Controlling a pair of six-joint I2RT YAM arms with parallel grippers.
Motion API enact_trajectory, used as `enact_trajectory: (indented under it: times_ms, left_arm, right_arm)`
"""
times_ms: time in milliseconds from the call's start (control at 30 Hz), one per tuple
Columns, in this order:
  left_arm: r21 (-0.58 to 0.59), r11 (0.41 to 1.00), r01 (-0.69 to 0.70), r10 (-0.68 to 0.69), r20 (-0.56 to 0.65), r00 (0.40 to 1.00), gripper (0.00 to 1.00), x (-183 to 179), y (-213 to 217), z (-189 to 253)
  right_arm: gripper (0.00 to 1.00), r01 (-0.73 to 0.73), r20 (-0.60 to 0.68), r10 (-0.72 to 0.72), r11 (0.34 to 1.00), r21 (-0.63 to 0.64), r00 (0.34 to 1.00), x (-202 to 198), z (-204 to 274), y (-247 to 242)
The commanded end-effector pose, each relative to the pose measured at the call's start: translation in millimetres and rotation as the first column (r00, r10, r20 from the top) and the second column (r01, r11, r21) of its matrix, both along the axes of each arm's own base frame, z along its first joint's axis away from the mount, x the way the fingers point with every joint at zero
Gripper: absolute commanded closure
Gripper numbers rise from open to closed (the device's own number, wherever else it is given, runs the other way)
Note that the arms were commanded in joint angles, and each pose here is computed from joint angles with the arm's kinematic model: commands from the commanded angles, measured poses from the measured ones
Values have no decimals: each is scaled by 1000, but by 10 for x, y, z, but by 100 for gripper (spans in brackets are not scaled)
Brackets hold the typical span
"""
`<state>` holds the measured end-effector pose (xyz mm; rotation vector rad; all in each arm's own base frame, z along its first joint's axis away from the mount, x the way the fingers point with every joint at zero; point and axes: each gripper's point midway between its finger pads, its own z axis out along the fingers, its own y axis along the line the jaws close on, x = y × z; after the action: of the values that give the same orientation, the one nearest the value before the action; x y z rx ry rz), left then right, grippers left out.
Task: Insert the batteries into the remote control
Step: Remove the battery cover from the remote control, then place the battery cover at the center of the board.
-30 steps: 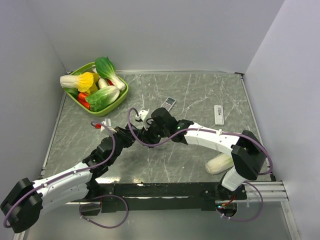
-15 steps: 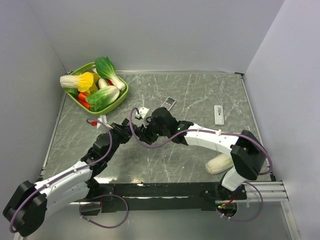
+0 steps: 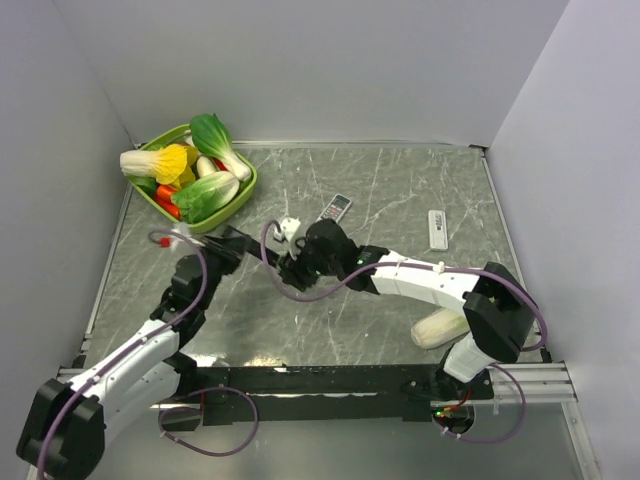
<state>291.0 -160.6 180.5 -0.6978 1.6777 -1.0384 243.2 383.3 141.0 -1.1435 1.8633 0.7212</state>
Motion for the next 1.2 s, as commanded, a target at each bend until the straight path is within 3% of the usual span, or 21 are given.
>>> enact_trajectory:
  times_ms: [0, 167, 333, 600, 733, 933, 1167]
  left_arm:
    - [-89, 906, -414, 423, 143, 895, 99, 355, 935, 611]
    - [-133, 890, -435, 452, 147, 880, 99, 351, 1049, 658]
    - [-101, 933, -345, 358, 179, 916, 99, 336, 885, 710]
    - [35, 984, -172, 163, 187, 969, 99, 146, 616, 492]
    - [107, 992, -64, 45, 173, 984, 99, 21, 466, 351]
    - [158, 987, 38, -70, 202, 977, 99, -105, 321, 296]
    - [168, 976, 140, -178, 236, 955, 99, -235, 168, 232]
  right_arm:
    - [80, -69, -212, 10, 960, -271, 977, -585, -608, -637]
    - [80, -66, -215, 6, 959, -275, 977, -624, -611, -688]
    - [80, -14, -229, -53, 960, -280, 972, -598, -543, -711]
    - [77, 224, -285, -374, 867, -445, 883, -368, -942, -1064]
    - [76, 275, -276, -433, 842, -465, 858, -303, -1054, -1102]
    - [67, 332, -239, -487, 810, -483, 840, -168, -1205, -1095]
    - [41, 313, -253, -487, 802, -509, 836, -229, -1331, -1126]
